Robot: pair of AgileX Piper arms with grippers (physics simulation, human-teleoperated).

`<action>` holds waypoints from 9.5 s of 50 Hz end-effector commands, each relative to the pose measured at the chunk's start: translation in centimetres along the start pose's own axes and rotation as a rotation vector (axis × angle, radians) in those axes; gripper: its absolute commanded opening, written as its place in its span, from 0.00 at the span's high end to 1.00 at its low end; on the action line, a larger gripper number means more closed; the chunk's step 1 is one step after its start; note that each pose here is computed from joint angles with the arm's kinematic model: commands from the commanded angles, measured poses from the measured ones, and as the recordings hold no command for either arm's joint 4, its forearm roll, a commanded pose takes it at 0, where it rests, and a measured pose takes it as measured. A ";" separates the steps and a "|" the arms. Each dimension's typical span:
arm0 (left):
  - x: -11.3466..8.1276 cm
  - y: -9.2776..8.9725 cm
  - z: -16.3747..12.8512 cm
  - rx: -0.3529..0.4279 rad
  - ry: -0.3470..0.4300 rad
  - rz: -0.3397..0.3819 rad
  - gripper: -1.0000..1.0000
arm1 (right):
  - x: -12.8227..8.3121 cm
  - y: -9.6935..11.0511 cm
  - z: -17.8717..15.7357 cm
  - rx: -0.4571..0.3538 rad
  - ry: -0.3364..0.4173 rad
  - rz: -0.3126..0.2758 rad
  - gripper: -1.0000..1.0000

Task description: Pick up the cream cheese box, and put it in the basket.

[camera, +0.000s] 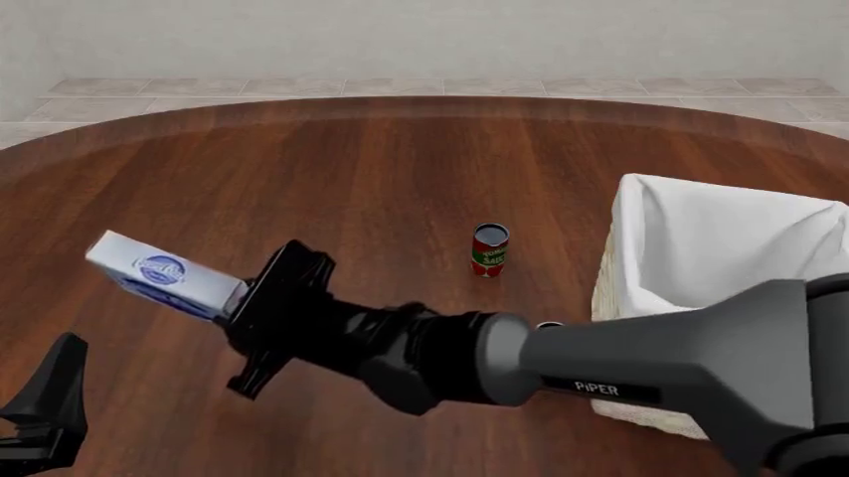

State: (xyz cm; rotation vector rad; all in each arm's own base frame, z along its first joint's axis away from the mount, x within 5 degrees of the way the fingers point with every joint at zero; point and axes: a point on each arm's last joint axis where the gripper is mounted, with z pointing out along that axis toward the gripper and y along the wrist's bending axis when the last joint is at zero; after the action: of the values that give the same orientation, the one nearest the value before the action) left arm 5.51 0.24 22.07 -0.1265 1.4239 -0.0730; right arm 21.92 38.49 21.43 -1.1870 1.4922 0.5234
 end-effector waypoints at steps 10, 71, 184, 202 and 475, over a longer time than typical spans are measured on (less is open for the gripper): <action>0.0 0.0 0.0 0.002 0.000 0.011 0.00 | -1.2 -1.4 -1.8 0.035 -0.032 0.009 1.00; -0.1 -0.1 0.0 0.010 0.004 0.044 0.00 | -2.4 -4.6 -7.1 0.122 -0.073 0.016 1.00; 0.0 -0.1 0.0 0.016 0.003 0.067 0.00 | -4.3 -8.6 -15.7 0.266 -0.119 0.017 1.00; 0.0 -0.1 0.0 0.016 0.002 0.069 0.00 | -4.4 -9.1 -17.0 0.291 -0.126 0.017 1.00; 0.3 -0.1 0.0 0.031 0.020 0.099 0.00 | -0.3 -11.5 -35.3 0.766 0.070 0.025 1.00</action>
State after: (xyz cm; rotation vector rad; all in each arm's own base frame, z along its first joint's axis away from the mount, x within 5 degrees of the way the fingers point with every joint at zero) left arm 5.55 0.07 21.83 -0.0312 1.4456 -0.0158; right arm 15.81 5.22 35.20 -0.6139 1.5533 -0.0872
